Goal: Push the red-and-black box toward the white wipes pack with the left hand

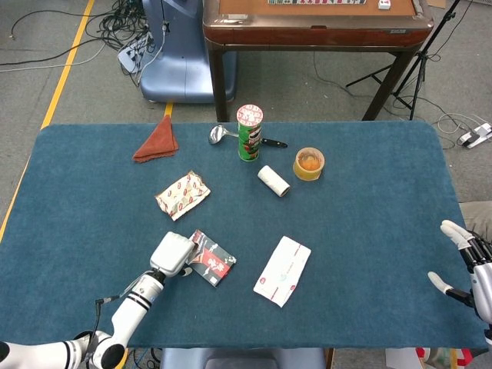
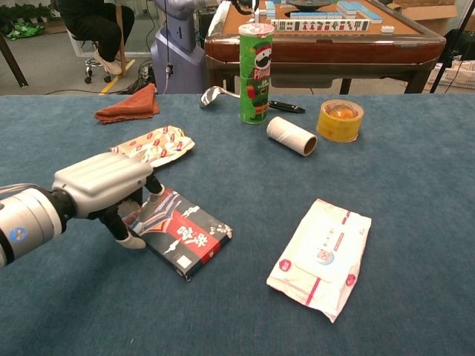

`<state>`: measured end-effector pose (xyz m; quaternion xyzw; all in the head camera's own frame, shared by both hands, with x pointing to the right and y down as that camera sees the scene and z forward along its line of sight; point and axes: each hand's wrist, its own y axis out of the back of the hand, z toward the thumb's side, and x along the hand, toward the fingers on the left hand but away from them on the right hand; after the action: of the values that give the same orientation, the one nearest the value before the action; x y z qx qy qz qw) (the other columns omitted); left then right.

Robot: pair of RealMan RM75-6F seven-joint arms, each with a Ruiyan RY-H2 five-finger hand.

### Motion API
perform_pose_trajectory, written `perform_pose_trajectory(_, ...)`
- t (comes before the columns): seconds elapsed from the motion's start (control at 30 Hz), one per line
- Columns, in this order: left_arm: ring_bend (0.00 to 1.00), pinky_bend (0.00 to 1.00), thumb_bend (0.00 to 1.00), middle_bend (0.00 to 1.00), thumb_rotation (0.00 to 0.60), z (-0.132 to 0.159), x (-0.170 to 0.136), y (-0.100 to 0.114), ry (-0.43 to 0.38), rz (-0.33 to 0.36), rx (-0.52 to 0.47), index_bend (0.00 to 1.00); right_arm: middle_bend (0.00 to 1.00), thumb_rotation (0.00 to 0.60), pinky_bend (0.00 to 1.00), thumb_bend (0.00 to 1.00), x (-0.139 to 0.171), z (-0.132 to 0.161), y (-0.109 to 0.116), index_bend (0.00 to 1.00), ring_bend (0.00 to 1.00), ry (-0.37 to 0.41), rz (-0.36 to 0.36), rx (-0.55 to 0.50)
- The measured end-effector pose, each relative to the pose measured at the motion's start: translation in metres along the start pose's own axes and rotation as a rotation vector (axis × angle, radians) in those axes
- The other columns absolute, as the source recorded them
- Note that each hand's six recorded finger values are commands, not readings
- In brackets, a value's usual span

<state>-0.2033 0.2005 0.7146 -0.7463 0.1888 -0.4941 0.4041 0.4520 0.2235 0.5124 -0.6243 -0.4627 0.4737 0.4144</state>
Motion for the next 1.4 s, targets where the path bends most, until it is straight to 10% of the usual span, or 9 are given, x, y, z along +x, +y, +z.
perform_pose_trajectory(1.4, 0.87, 1.0, 0.0, 1.0, 0.6, 0.031, 0.048, 0.017, -0.023, 0.053, 0.005, 0.85, 0.21, 0.6, 0.35, 0.06, 0.005, -0.001, 0.009, 0.18, 0.2, 0.005, -0.023, -0.018)
